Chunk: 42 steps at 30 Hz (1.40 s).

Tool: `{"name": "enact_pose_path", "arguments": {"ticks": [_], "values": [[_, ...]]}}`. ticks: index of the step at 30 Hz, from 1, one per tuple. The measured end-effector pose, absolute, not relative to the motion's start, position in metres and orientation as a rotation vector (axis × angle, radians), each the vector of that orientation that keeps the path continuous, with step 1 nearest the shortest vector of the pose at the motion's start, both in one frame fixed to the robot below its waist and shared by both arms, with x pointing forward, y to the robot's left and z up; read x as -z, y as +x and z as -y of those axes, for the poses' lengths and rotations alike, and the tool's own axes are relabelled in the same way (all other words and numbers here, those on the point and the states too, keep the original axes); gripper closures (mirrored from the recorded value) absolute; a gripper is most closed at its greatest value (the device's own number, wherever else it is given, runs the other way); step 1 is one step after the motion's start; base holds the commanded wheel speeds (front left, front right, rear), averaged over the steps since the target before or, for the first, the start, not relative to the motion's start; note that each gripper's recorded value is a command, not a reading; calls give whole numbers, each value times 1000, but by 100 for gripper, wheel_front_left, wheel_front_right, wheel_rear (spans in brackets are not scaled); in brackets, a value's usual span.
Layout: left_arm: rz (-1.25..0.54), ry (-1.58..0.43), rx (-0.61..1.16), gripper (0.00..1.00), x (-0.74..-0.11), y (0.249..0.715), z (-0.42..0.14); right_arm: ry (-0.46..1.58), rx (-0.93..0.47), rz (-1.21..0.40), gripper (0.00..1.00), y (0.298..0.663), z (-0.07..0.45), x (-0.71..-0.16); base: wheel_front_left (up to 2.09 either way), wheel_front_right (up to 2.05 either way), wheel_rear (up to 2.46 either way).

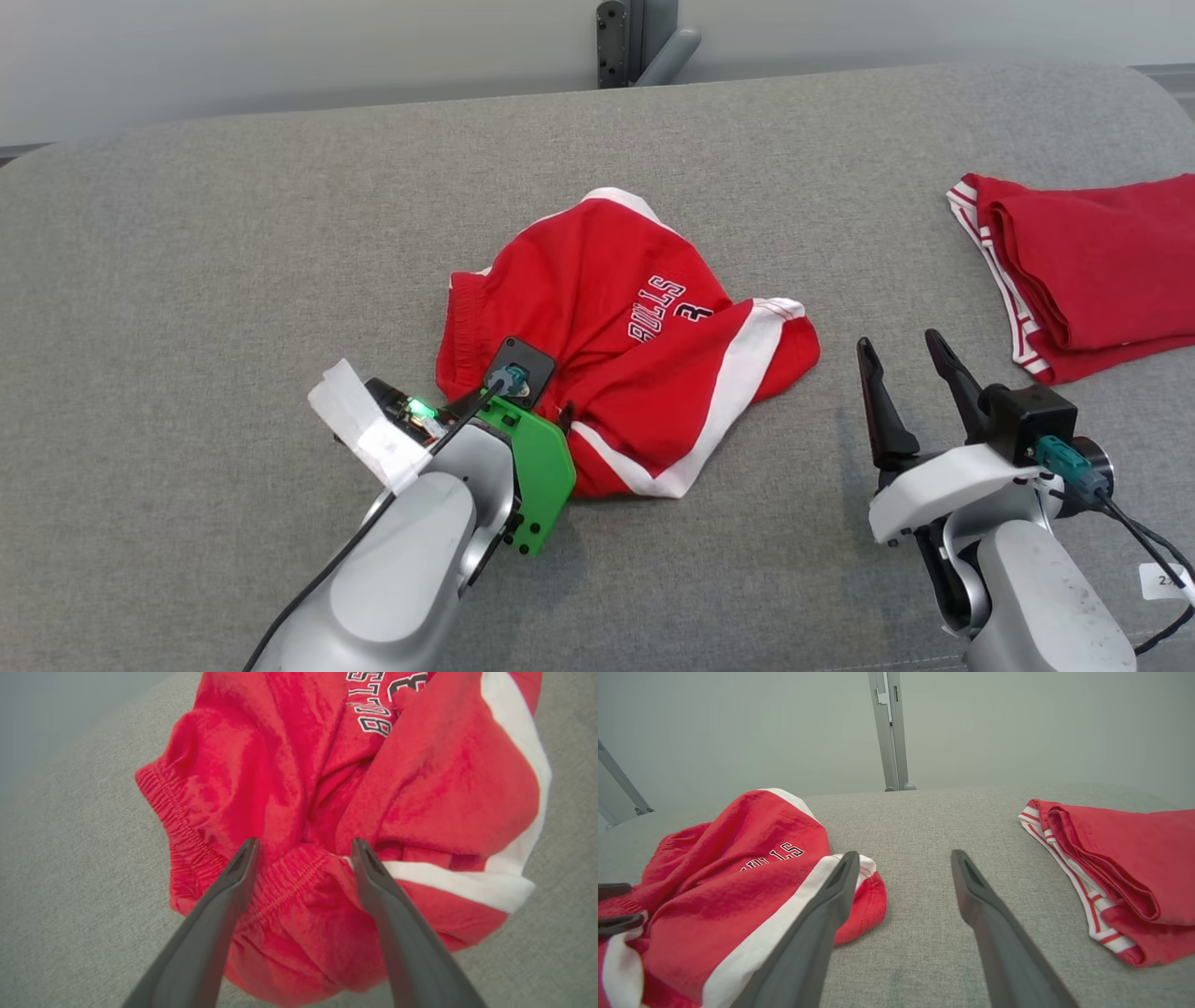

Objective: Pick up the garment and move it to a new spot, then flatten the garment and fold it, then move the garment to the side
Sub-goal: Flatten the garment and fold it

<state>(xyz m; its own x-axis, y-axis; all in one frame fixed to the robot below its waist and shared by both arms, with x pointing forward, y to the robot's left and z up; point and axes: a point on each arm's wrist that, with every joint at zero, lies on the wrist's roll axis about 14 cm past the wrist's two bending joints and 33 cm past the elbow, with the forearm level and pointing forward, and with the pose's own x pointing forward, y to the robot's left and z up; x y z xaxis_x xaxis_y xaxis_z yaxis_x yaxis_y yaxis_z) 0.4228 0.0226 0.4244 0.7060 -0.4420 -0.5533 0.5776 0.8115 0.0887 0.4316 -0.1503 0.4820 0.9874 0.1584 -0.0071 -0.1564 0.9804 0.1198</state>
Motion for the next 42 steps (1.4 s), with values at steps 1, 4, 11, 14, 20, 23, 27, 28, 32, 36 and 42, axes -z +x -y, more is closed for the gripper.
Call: {"name": "enact_pose_path", "arguments": {"ticks": [1,4,11,14,20,23,27,28,32,36,42], "values": [[-552,271,577,0,-424,422,-24,120,-158,-16,0,432,150,-482,0,0,0],[-572,300,583,5,-423,420,-28,121,-155,-14,0,432,151,-483,0,0,0],[-622,359,591,100,-418,409,-46,122,-155,-12,0,433,150,-483,0,0,0],[-633,362,594,100,-418,403,-52,124,-162,-9,0,434,147,-484,0,0,0],[-431,270,541,100,-460,420,-52,129,-172,-5,0,436,142,-485,0,0,0],[-295,180,496,100,-489,430,-52,131,-174,1,0,436,141,-487,0,0,0],[-149,75,415,100,-514,434,-63,134,-171,2,0,436,141,-487,0,0,0],[-110,49,390,100,-519,434,-67,135,-172,0,0,436,140,-486,0,0,0],[-19,-28,294,100,-522,428,-89,140,-173,-12,0,435,139,-482,0,0,0],[-48,-89,199,100,-494,413,-111,143,-177,-35,0,432,136,-474,0,0,0],[-124,-155,64,100,-458,401,-137,153,-190,-69,0,427,130,-464,0,0,0]]}}
